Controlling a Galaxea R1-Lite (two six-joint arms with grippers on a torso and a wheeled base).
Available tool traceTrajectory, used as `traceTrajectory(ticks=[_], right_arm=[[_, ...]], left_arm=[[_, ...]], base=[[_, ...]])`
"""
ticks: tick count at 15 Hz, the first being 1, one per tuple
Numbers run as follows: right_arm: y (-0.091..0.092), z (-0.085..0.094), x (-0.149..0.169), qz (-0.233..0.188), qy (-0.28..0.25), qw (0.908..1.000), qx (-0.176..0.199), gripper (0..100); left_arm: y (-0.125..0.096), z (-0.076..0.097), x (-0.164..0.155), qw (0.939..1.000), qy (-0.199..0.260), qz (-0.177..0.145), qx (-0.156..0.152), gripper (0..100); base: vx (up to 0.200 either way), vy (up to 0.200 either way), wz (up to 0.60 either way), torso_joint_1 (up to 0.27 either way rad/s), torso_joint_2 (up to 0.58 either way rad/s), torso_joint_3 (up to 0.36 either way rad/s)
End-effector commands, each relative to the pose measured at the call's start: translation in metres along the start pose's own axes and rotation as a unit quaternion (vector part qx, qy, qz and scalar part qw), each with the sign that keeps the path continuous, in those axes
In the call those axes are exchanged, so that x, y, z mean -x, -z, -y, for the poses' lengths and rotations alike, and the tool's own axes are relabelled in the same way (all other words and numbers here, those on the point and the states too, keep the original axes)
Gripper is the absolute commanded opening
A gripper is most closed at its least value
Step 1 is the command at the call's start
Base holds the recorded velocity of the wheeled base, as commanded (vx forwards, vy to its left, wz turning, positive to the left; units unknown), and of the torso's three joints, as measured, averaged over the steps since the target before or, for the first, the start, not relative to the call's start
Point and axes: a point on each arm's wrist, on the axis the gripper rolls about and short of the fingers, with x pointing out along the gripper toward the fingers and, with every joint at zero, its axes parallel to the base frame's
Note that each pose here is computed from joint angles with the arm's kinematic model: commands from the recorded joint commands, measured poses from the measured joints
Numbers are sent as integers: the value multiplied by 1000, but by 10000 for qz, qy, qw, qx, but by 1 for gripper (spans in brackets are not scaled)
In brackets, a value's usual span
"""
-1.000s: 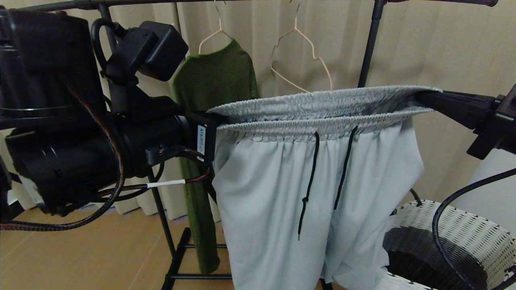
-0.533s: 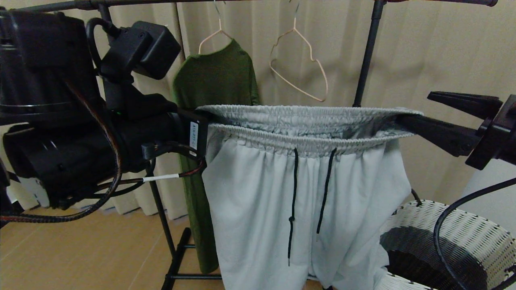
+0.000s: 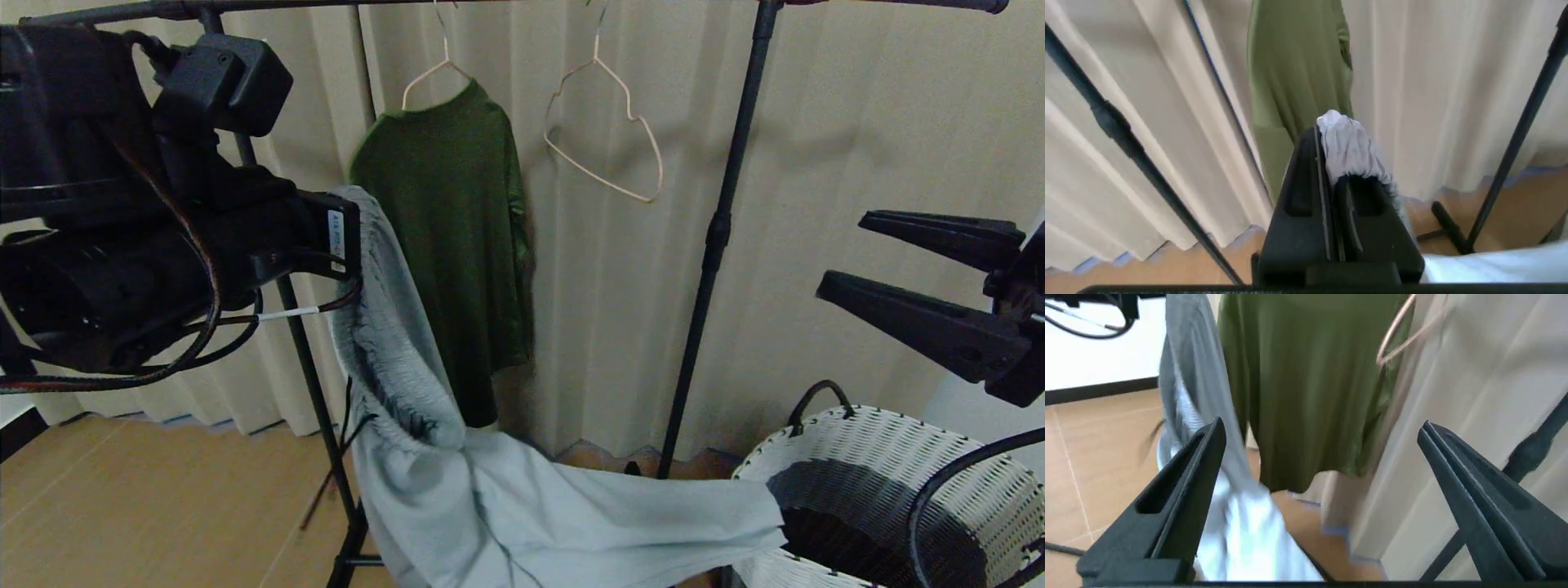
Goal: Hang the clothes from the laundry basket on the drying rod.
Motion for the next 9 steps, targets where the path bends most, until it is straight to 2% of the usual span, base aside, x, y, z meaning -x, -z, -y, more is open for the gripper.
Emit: traceTrajectory(ticks=[1,3,4,5,7,9], right_arm=[[6,-2,4,-88,25,10000,-3,100],[26,11,17,-425,928,9948,61,100],[31,13,19,-518,1096,9926,64,100],[49,15,29,-769,1415,9869,14,100],[63,15,36,-980,1555,9829,-105,100],[71,14,42,-1081,1637,9804,-156,100]], left_arm=[[4,-8,9,10000,-93,-30,-10,0],[19,-32,44,9992,-385,-89,-36,0],[23,-37,52,9989,-467,-105,-20,0],[42,-55,74,9975,-681,-204,23,0],[62,-71,98,9976,-629,-265,71,0],[84,-75,115,9970,-641,-406,153,0]], base=[[0,0,0,0,0,0],[0,0,0,0,0,0],[0,0,0,0,0,0],[0,0,0,0,0,0],[0,0,0,0,0,0],[0,0,0,0,0,0]])
